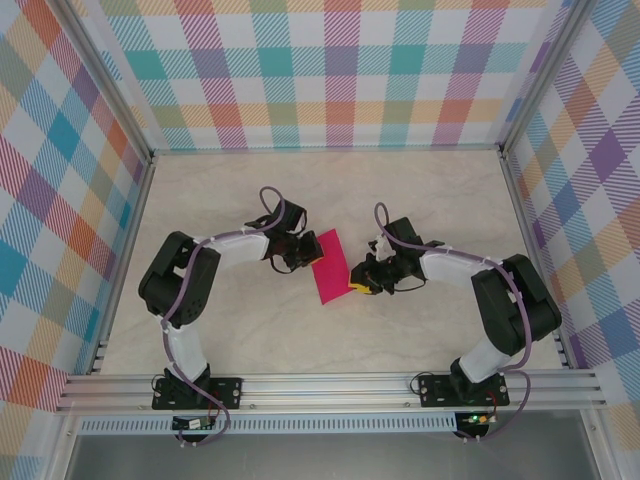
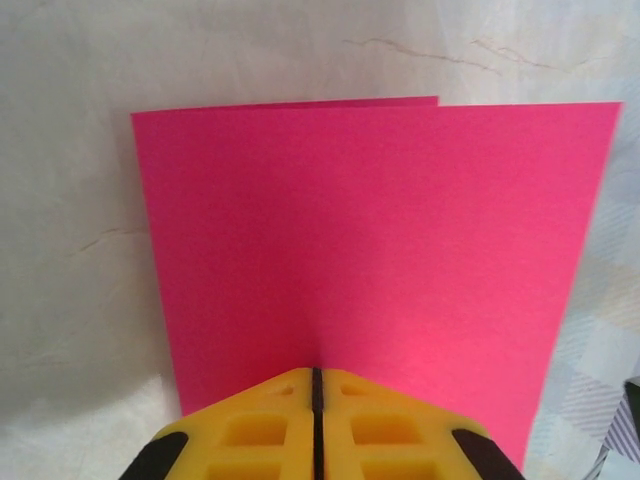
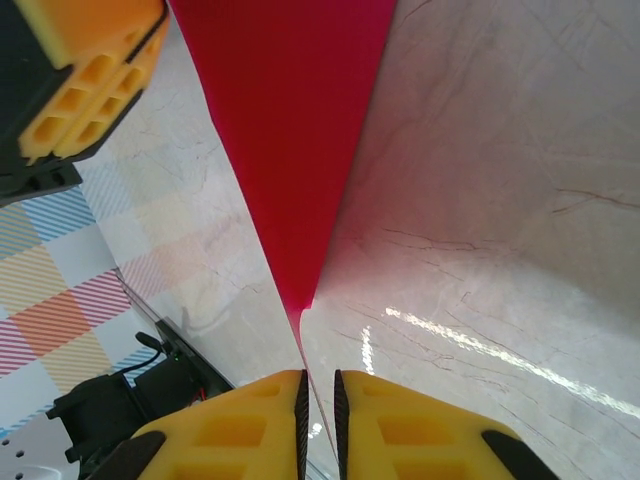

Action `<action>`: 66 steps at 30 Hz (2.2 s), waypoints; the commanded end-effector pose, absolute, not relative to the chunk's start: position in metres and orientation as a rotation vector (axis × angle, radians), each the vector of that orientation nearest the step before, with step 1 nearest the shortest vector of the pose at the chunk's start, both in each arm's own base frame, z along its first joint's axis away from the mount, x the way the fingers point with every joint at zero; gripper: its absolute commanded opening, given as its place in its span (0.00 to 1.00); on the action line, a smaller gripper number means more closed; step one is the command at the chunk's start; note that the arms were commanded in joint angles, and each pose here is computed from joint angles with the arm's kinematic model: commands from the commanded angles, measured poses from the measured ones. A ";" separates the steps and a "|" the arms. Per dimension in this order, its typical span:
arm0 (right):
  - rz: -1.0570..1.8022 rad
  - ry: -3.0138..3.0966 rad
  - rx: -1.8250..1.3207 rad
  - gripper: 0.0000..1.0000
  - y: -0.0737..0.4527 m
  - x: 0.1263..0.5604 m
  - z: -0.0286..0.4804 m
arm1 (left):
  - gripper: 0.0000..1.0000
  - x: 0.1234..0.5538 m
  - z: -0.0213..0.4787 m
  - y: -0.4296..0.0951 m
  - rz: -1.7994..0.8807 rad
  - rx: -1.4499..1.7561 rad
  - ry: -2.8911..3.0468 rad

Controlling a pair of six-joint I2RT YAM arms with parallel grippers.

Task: Fold a paper plane with a square sheet of paper (pick it up from the middle)
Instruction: Third fold the triangle at the center of the table.

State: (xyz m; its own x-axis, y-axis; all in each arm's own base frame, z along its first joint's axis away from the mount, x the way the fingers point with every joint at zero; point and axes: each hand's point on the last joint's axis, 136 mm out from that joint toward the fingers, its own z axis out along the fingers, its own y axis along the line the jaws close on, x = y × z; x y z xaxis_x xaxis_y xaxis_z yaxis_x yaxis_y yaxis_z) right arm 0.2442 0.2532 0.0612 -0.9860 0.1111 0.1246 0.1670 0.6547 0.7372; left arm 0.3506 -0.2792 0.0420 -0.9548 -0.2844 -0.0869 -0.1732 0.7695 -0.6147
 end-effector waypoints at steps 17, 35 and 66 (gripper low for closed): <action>-1.207 -2.732 -0.297 0.24 0.254 0.237 0.061 | 0.07 0.347 0.018 -0.277 -0.876 -0.351 2.851; -1.093 -2.776 -0.377 0.34 0.247 0.243 0.043 | 0.07 0.345 0.017 -0.274 -0.853 -0.342 2.862; -1.118 -2.753 -0.340 0.14 0.255 0.243 0.046 | 0.07 0.344 0.031 -0.272 -0.847 -0.324 2.851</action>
